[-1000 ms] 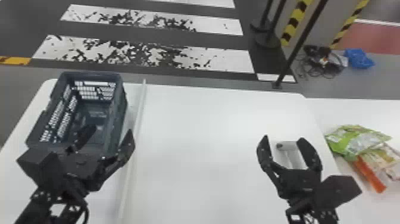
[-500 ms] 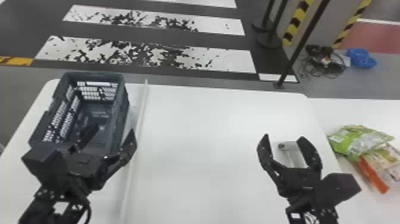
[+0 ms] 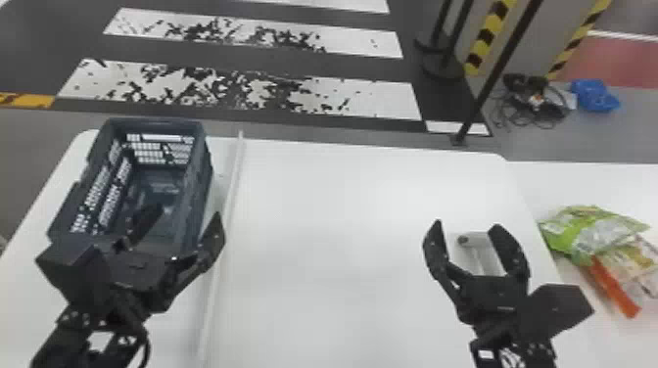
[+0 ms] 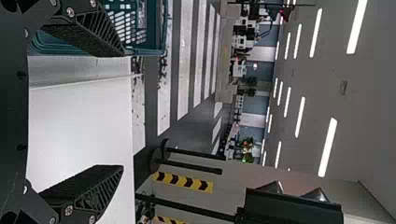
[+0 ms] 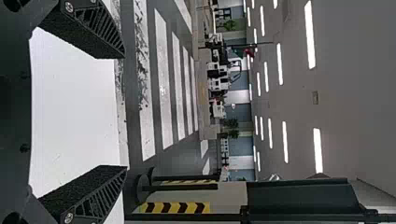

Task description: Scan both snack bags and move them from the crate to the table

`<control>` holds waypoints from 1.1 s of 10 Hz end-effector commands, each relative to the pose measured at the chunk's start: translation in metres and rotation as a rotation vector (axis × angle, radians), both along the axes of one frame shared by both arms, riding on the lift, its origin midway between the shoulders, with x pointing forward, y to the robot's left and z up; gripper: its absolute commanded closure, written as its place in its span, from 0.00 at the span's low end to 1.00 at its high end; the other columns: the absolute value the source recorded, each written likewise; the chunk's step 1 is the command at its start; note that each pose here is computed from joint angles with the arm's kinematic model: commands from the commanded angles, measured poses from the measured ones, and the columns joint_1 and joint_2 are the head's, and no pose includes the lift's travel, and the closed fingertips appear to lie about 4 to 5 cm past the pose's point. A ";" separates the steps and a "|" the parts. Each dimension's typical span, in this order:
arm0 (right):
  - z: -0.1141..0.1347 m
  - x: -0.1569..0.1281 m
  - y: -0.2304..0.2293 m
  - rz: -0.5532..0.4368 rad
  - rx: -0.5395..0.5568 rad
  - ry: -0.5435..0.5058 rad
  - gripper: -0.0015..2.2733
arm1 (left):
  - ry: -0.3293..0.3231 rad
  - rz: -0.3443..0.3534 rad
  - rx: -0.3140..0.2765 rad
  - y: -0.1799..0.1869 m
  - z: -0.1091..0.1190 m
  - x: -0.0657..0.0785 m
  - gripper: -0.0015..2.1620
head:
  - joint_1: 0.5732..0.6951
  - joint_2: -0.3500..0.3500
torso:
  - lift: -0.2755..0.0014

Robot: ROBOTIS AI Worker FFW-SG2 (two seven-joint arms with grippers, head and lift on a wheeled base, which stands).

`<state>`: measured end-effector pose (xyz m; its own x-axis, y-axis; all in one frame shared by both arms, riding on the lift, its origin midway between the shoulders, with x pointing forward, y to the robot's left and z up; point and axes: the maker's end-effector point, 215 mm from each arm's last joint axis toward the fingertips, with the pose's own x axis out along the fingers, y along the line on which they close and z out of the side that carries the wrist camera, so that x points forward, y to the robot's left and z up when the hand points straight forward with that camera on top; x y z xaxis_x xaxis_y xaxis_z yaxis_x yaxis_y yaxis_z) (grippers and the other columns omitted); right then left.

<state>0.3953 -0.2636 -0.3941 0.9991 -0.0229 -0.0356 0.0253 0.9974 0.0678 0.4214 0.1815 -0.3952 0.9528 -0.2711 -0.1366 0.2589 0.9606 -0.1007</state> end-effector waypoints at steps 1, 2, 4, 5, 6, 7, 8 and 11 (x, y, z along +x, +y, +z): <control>0.000 0.000 0.000 -0.001 0.001 0.000 0.04 | -0.001 0.001 0.000 0.000 0.000 0.000 0.07 | 1.00 0.34 | 0.86; 0.000 0.000 0.001 -0.001 0.003 0.000 0.04 | 0.001 0.001 -0.001 0.000 0.000 0.000 0.07 | 1.00 0.34 | 0.86; 0.000 0.000 0.001 0.000 0.002 0.000 0.04 | -0.001 0.001 -0.001 0.000 0.001 0.000 0.07 | 1.00 0.34 | 0.86; 0.000 0.000 0.001 -0.001 0.002 0.000 0.04 | 0.000 0.001 -0.001 0.000 0.000 0.000 0.07 | 1.00 0.34 | 0.86; 0.000 0.000 0.001 0.000 0.004 0.000 0.04 | 0.000 0.003 -0.001 0.000 0.000 0.000 0.07 | 1.00 0.34 | 0.86; 0.001 0.001 0.000 -0.001 0.003 -0.002 0.04 | 0.000 0.001 -0.001 0.000 0.000 0.000 0.07 | 1.00 0.34 | 0.86; 0.001 0.001 0.000 -0.001 0.003 -0.002 0.04 | 0.000 0.004 -0.002 0.000 0.000 0.000 0.07 | 1.00 0.34 | 0.86; 0.002 0.002 -0.001 -0.002 0.004 -0.003 0.04 | -0.001 0.001 -0.003 -0.002 0.000 -0.001 0.07 | 1.00 0.34 | 0.86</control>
